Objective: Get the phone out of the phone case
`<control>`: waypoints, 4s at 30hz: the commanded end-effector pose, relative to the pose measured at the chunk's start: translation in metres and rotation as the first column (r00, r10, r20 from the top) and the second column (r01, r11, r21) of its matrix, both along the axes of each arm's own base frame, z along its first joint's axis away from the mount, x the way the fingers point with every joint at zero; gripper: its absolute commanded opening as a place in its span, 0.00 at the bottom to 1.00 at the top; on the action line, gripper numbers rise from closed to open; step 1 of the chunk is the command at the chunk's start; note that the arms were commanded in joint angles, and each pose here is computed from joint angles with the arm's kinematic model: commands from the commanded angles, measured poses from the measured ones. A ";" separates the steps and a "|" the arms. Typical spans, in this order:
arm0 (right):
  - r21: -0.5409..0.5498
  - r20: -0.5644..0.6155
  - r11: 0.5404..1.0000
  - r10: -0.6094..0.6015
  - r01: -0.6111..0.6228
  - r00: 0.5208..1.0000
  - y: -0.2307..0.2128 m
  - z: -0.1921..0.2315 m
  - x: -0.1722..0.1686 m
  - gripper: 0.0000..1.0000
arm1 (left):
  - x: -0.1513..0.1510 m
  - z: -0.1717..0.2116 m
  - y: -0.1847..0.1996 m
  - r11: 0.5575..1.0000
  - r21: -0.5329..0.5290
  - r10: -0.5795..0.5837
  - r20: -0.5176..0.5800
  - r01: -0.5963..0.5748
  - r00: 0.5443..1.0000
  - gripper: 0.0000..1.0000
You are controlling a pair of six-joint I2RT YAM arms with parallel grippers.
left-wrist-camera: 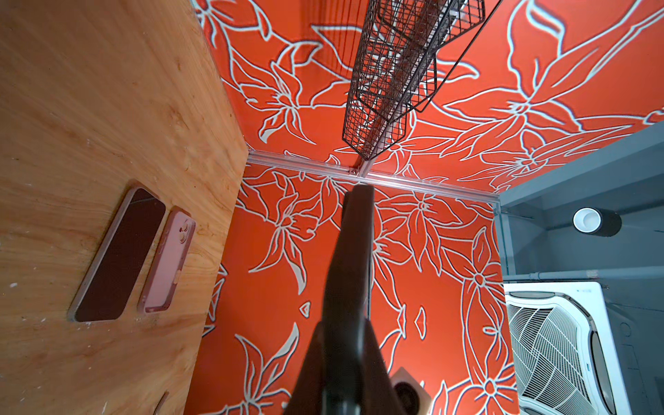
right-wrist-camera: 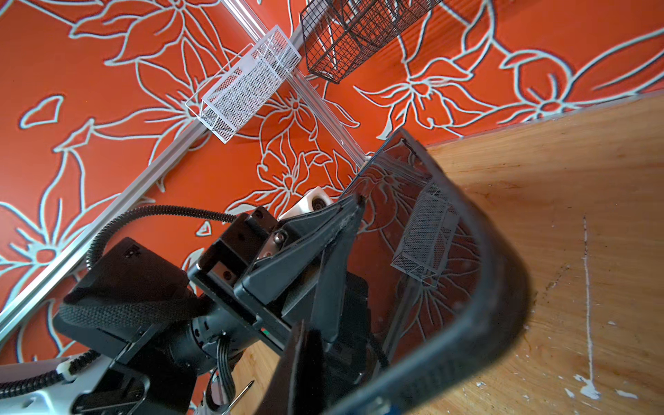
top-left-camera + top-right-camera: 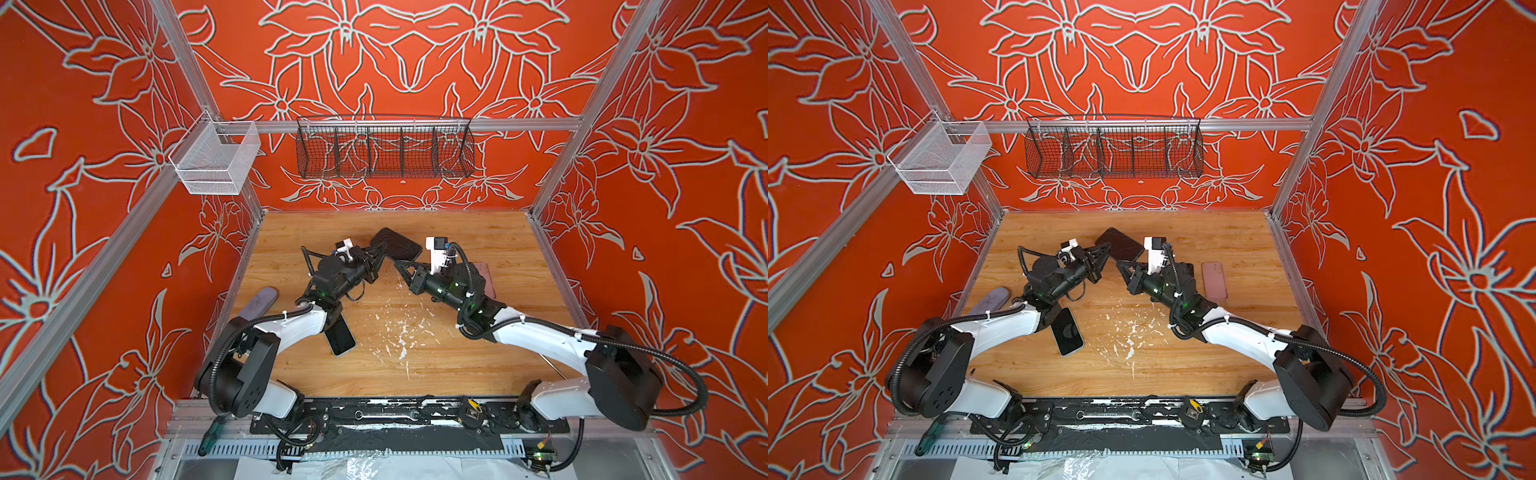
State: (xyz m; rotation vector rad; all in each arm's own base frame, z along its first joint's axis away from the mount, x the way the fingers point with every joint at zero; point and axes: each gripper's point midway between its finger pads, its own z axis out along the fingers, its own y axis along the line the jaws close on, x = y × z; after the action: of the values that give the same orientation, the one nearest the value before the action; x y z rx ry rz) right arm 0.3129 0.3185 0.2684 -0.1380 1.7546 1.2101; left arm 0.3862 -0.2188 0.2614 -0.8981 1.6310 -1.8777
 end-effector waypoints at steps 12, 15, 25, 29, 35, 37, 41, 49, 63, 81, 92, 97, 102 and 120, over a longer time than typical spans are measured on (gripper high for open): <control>-0.339 0.042 0.940 -0.030 0.043 0.999 -0.018 -0.071 0.002 0.03 | -0.001 0.052 -0.006 0.996 -0.077 -0.044 0.103 0.052 0.994 0.00; -0.347 0.043 0.936 -0.046 0.058 0.998 -0.021 -0.074 0.003 0.04 | -0.001 0.055 -0.006 0.995 -0.081 -0.044 0.109 0.053 0.993 0.00; -0.373 0.046 0.924 -0.077 0.089 0.996 -0.028 -0.080 0.004 0.10 | -0.003 0.062 -0.004 0.995 -0.089 -0.035 0.121 0.046 0.992 0.00; -0.377 0.045 0.921 -0.081 0.091 0.996 -0.029 -0.082 0.004 0.17 | -0.004 0.065 -0.002 0.995 -0.089 -0.026 0.129 0.038 0.991 0.00; -0.379 0.043 0.922 -0.066 0.077 0.997 -0.028 -0.083 0.002 0.19 | -0.005 0.068 -0.001 0.996 -0.085 -0.022 0.135 0.034 0.991 0.00; -0.384 0.049 0.920 -0.060 0.074 0.997 -0.028 -0.083 0.002 0.19 | -0.006 0.069 0.000 0.996 -0.086 -0.019 0.136 0.031 0.990 0.00; -0.399 0.049 0.914 -0.060 0.074 0.997 -0.029 -0.086 0.002 0.15 | -0.007 0.073 0.001 0.996 -0.086 -0.012 0.143 0.025 0.990 0.00; -0.409 0.057 0.908 -0.073 0.090 0.996 -0.037 -0.088 0.002 0.16 | -0.010 0.080 0.002 0.994 -0.105 -0.012 0.152 0.029 0.988 0.00; -0.450 0.067 0.885 -0.104 0.123 0.992 -0.053 -0.098 0.000 0.22 | -0.017 0.104 0.005 0.991 -0.128 -0.010 0.197 0.035 0.980 0.00; -0.403 0.042 0.908 -0.106 0.113 0.994 -0.071 -0.091 -0.009 0.25 | -0.019 0.103 0.002 0.994 -0.094 -0.026 0.223 0.048 0.974 0.00; -0.431 -0.047 0.896 0.100 -0.110 0.994 -0.089 -0.065 -0.025 0.28 | -0.015 0.066 -0.005 0.960 0.204 -0.238 0.241 0.191 0.941 0.00; -0.521 -0.042 0.846 0.109 -0.115 0.993 -0.105 -0.053 -0.020 0.37 | -0.020 0.050 -0.004 0.846 0.501 -0.322 0.209 0.181 0.924 0.00; -0.551 -0.008 0.831 0.090 -0.079 0.996 -0.127 -0.033 -0.011 0.41 | -0.022 0.046 0.012 0.716 0.684 -0.372 0.201 0.141 0.906 0.00; -0.485 -0.027 0.865 0.136 -0.132 0.990 -0.132 -0.019 -0.008 0.57 | -0.051 0.025 0.017 0.529 0.808 -0.620 0.160 0.259 0.768 0.00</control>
State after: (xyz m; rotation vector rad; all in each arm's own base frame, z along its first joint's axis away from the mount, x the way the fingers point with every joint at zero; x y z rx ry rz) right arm 0.3096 0.1781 0.2351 -0.4940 2.0815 0.7809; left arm 0.3427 -0.1917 0.2719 0.1984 2.2350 -1.1914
